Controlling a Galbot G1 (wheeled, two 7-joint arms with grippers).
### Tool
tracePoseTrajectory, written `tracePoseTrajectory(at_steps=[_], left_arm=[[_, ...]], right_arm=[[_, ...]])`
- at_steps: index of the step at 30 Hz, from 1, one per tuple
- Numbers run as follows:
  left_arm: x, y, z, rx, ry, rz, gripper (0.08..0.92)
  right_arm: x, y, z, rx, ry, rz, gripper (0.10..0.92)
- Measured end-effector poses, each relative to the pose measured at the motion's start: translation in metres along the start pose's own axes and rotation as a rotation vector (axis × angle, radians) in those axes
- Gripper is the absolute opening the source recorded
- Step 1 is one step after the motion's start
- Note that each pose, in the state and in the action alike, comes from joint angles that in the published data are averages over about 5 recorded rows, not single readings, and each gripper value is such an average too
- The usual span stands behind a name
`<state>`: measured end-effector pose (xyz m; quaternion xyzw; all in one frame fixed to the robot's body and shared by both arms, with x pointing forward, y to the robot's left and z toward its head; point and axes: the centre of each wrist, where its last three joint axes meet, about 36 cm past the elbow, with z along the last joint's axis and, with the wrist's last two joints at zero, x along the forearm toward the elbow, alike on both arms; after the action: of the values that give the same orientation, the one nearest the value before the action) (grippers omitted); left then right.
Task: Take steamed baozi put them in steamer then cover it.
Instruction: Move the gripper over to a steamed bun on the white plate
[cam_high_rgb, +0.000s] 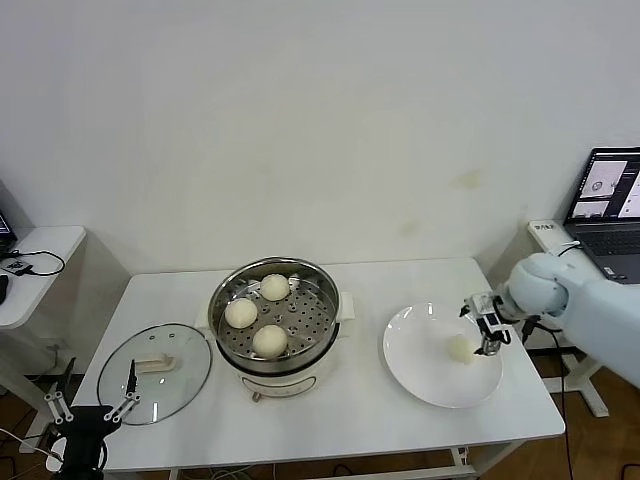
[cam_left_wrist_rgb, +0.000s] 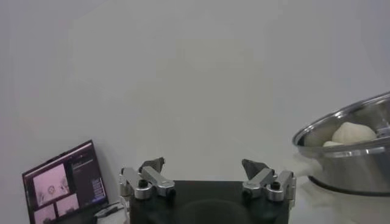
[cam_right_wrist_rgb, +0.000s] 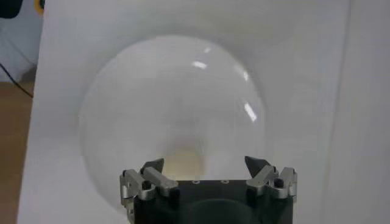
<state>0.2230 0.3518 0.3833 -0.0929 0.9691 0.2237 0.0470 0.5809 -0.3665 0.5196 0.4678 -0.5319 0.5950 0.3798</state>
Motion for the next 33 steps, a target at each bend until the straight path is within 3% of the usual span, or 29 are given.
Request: tracePoseTrajectory(at_steps=[20,33], left_arm=[[0.000,0.004,0.003,-0.009,0.005,-0.009,0.823],[0.001,0.003,0.003,-0.006,0.008,-0.011,0.823]], right_arm=[[-0.066,-0.002,0.003,-0.029,0.046,-0.033,0.803],[-0.075,-0.005,0.001,-0.026,0.045,-0.042,0.570]])
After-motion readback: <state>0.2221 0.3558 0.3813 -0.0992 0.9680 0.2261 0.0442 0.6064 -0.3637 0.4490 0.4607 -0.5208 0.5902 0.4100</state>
